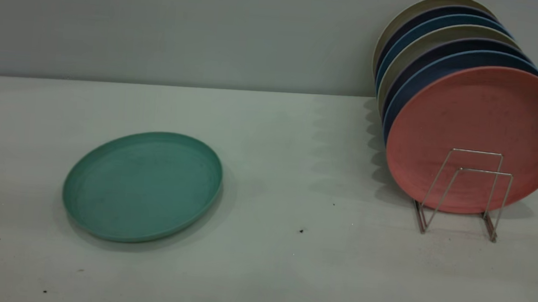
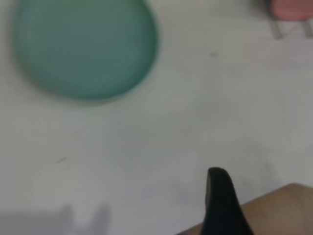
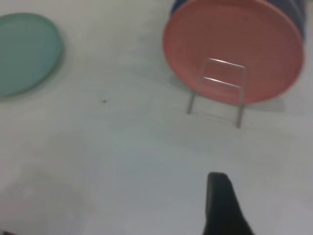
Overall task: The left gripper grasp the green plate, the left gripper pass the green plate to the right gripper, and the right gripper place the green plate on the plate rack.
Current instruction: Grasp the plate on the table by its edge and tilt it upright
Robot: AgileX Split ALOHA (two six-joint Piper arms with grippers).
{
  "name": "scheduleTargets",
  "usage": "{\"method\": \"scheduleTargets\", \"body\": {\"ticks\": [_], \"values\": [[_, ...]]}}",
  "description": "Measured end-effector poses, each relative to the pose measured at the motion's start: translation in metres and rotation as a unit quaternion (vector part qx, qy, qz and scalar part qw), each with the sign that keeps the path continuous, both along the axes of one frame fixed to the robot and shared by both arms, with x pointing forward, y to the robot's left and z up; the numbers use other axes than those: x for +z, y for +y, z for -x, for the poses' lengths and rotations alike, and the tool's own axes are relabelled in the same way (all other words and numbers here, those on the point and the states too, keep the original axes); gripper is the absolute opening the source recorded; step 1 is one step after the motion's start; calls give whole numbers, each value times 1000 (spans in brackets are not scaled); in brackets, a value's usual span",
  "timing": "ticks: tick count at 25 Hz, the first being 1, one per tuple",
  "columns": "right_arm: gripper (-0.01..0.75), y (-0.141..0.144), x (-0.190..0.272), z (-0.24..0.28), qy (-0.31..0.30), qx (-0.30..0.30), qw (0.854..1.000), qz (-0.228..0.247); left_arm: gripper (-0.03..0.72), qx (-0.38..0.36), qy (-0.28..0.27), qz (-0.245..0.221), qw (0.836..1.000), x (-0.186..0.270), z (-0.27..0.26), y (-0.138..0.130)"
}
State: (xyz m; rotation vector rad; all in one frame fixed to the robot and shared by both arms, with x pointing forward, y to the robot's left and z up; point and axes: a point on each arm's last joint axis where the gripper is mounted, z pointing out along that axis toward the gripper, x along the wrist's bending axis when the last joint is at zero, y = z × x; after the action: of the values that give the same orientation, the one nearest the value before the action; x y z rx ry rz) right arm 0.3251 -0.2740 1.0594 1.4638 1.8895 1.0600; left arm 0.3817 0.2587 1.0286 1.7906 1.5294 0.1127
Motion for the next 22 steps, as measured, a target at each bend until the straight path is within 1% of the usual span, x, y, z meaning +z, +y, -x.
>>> {"method": "scheduleTargets", "body": {"ticks": [1,3,6,8,12,16,19,22], "values": [[457,1,-1,-5,4,3,1000,-3,475,-5,7,18,1000,-7,-12,-3],[457,2,-2,-12,8,8,1000,-5,475,8,17,45,999,-20,-35,-5],[457,3,-4,-18,14,12,1000,-3,474,34,52,62,996,-45,-69,2],[457,3,-4,-19,12,13,1000,0,474,56,68,69,994,-59,-90,13],[457,3,-4,-20,12,15,1000,2,474,114,104,76,985,-90,-125,44],[457,3,-5,-20,13,15,1000,2,474,157,159,88,971,-130,-143,71],[457,3,-5,-20,14,16,1000,2,474,164,192,99,963,-161,-150,76],[457,3,-5,-20,14,16,1000,2,474,185,209,108,954,-187,-154,77]]}}
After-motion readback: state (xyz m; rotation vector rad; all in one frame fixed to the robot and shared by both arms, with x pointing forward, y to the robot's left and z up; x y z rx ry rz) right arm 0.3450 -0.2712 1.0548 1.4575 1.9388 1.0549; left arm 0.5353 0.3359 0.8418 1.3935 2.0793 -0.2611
